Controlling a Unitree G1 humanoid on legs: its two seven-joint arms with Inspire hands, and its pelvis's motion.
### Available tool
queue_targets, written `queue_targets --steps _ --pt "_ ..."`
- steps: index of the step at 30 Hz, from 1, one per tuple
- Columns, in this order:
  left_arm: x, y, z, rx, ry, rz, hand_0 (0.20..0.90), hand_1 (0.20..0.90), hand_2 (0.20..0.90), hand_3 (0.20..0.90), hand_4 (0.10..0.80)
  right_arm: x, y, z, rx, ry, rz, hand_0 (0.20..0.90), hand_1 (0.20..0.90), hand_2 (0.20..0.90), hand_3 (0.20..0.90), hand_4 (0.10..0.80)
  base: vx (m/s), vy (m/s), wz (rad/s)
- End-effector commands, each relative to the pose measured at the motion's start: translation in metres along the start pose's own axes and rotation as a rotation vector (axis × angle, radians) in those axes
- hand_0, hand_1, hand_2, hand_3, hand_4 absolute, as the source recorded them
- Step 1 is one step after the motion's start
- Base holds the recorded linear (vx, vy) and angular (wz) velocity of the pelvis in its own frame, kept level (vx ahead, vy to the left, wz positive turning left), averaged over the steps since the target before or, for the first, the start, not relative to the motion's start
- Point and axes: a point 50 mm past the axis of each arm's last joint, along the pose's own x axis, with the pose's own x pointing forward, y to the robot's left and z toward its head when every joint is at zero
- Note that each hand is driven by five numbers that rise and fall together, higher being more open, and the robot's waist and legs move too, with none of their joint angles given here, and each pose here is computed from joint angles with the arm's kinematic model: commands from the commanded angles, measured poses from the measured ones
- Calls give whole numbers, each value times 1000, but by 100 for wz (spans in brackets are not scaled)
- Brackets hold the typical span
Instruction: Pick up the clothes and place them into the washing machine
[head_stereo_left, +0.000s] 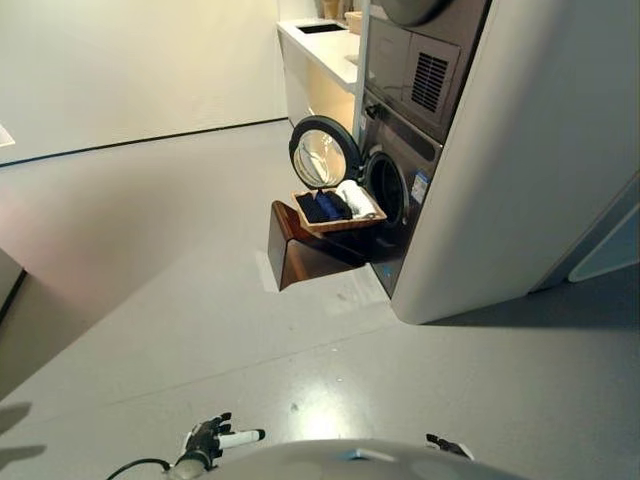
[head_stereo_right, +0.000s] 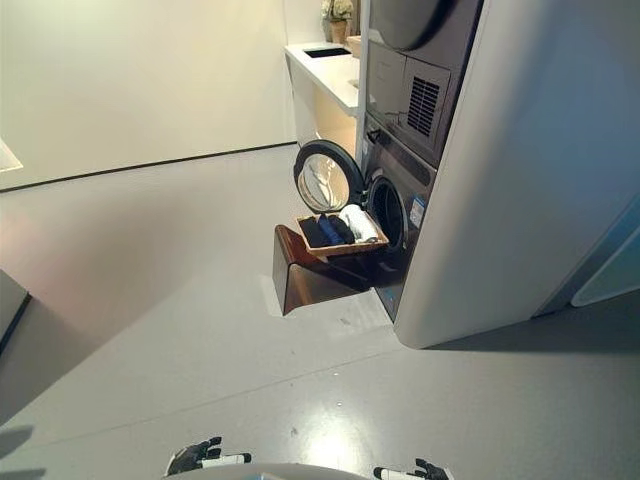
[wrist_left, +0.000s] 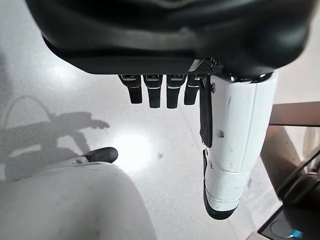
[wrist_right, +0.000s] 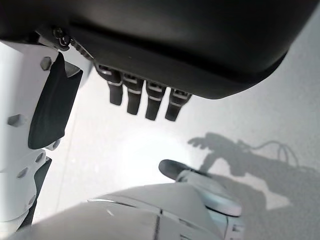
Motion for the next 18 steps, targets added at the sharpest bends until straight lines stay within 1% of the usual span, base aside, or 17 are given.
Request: queue_targets --steps 1,9,15,18 --pt "8 -1 45 -50 -128 31 900 900 900 900 800 5 5 42 5 -114 -20 900 900 900 900 800 30 42 -3" --pt "8 -2 53 -41 -171 44 900 900 900 900 800 6 -3 49 103 -119 -68 900 900 900 900 800 4 65 -5" --pt "9 15 63 -3 -197 87 900 900 900 900 800 7 -11 59 172 -154 -111 900 900 900 900 800 81 95 -5" --pt "9 23 67 9 -208 122 900 900 900 900 800 6 -16 63 167 -166 -157 900 900 900 900 800 168 2 11"
